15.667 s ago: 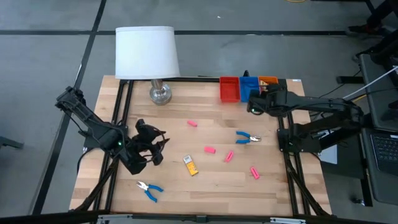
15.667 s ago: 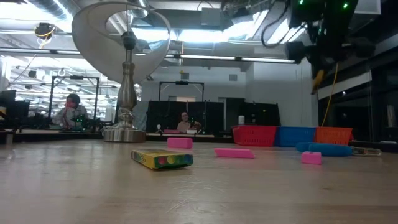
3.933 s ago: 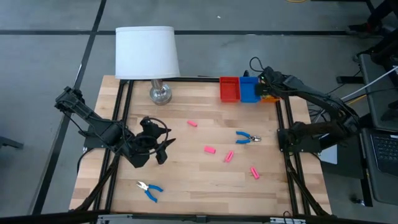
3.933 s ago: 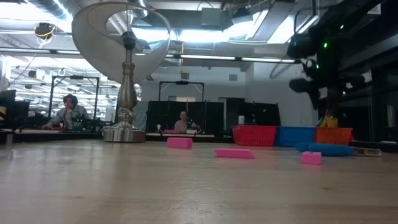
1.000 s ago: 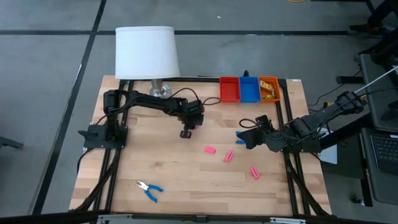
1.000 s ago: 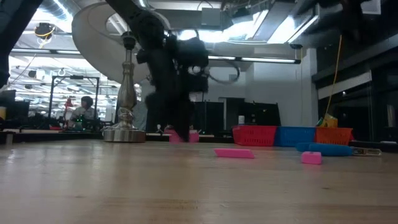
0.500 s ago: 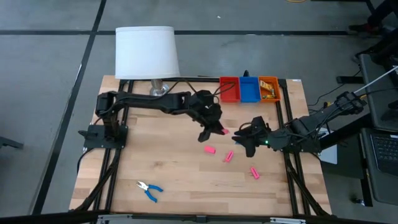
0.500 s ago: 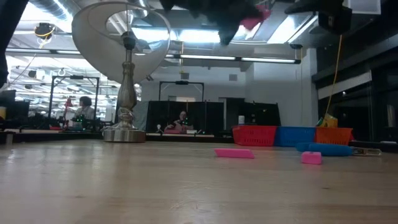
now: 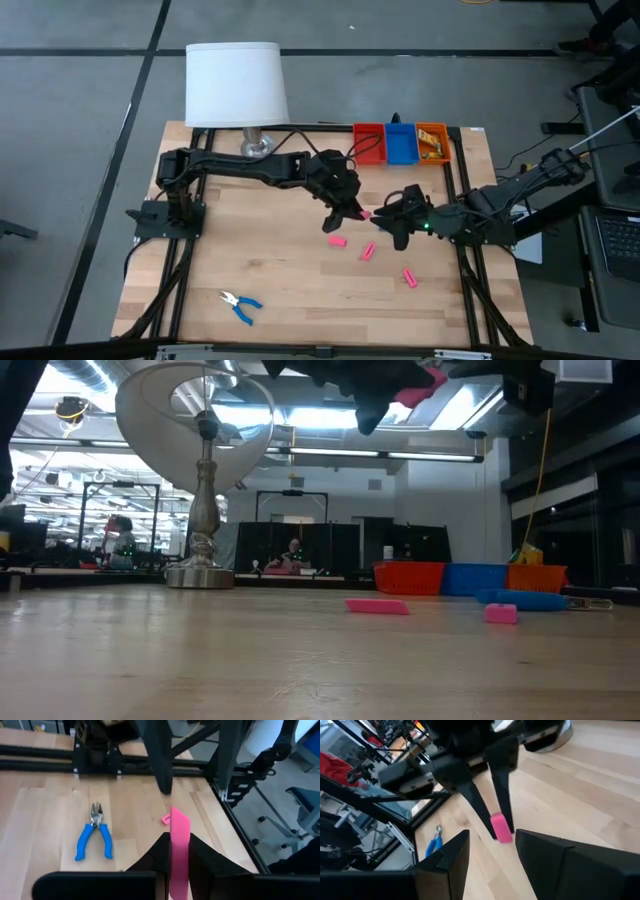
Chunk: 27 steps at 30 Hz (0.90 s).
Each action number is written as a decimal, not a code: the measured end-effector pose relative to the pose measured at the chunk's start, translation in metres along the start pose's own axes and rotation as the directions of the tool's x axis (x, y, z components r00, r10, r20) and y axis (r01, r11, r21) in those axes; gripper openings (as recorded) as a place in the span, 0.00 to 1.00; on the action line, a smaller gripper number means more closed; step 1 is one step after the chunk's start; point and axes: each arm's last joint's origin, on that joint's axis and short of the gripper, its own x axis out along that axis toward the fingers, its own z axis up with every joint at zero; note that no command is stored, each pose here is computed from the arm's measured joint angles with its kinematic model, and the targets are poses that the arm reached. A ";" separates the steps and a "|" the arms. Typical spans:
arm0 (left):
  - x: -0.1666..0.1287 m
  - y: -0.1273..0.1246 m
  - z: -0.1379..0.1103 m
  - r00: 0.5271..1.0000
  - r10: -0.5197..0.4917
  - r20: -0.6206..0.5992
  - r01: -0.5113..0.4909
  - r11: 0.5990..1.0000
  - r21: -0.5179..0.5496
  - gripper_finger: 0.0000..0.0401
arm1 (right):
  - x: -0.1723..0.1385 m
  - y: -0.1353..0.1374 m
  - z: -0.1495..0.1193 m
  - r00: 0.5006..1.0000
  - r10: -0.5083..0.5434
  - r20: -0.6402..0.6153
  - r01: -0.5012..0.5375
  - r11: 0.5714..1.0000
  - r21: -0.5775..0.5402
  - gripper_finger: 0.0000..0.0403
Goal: Pick & Place School Supplies
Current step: Put the pink eraser into the red bin
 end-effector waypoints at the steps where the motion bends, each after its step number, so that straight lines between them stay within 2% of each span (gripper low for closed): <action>1: 0.000 0.000 0.001 1.000 0.000 0.008 0.000 1.000 0.004 0.07 | 0.001 -0.001 0.000 1.000 -0.001 -0.009 0.001 1.000 -0.001 0.41; 16: 0.000 0.000 0.001 1.000 -0.002 0.011 0.002 1.000 -0.014 0.07 | 0.022 -0.003 0.001 1.000 -0.016 -0.025 0.016 1.000 -0.007 0.38; 20: 0.000 0.000 0.001 1.000 -0.010 0.005 0.010 1.000 -0.020 0.07 | 0.024 -0.003 0.000 0.999 -0.009 -0.039 0.008 1.000 -0.016 0.28; 25: -0.001 -0.002 0.001 0.999 -0.036 0.004 0.036 0.999 -0.024 0.07 | 0.024 -0.002 0.001 0.999 0.005 -0.034 -0.006 0.999 -0.044 0.07; 27: -0.001 -0.002 0.001 0.999 -0.038 0.000 0.038 0.999 -0.025 0.07 | 0.024 -0.001 0.001 0.999 0.013 -0.033 -0.015 0.999 -0.051 0.05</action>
